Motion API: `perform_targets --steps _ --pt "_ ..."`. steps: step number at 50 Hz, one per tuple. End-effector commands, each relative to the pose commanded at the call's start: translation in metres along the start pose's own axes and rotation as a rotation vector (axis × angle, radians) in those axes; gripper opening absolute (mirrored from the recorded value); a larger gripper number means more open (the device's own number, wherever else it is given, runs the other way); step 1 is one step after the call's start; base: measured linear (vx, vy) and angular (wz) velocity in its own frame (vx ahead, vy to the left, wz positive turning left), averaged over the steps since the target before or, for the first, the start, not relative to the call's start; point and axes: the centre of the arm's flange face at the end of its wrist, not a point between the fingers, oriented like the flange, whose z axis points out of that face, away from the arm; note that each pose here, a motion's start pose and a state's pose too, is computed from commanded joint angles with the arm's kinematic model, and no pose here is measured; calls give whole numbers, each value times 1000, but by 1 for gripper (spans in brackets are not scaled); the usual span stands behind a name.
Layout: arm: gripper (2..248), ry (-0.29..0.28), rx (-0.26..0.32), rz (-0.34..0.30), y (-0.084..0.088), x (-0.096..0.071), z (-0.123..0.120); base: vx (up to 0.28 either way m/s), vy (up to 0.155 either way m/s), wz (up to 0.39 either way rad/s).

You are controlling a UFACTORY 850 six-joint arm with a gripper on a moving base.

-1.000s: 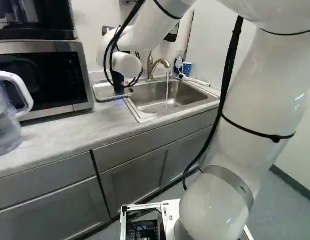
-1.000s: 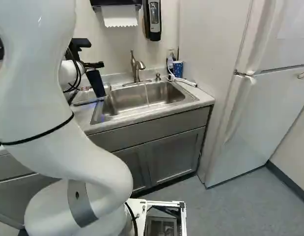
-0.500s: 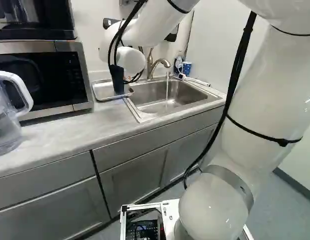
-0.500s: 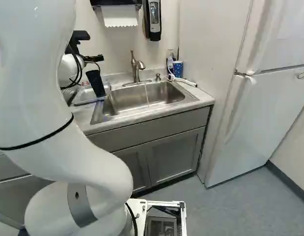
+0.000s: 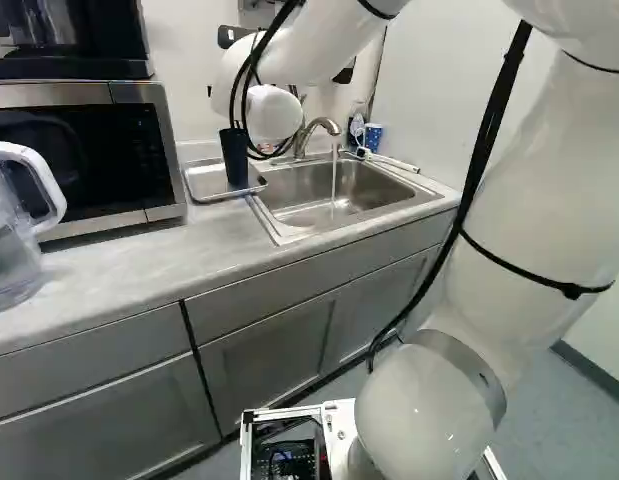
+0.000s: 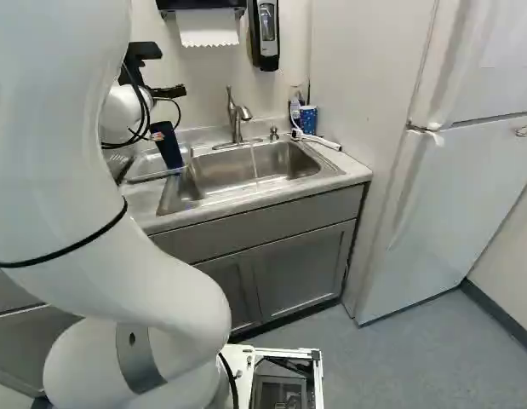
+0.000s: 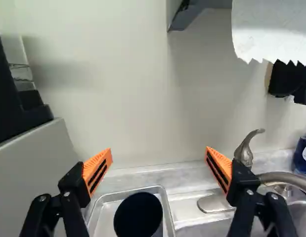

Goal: Rinse the cup and place it in the tray

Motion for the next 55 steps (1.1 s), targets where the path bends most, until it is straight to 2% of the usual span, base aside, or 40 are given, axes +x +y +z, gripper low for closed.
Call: perform_targets --steps 19,55 --pt "247 -4 -13 -11 19 18 0 0 0 0" --pt "247 -47 -46 -28 56 48 9 0 0 0"
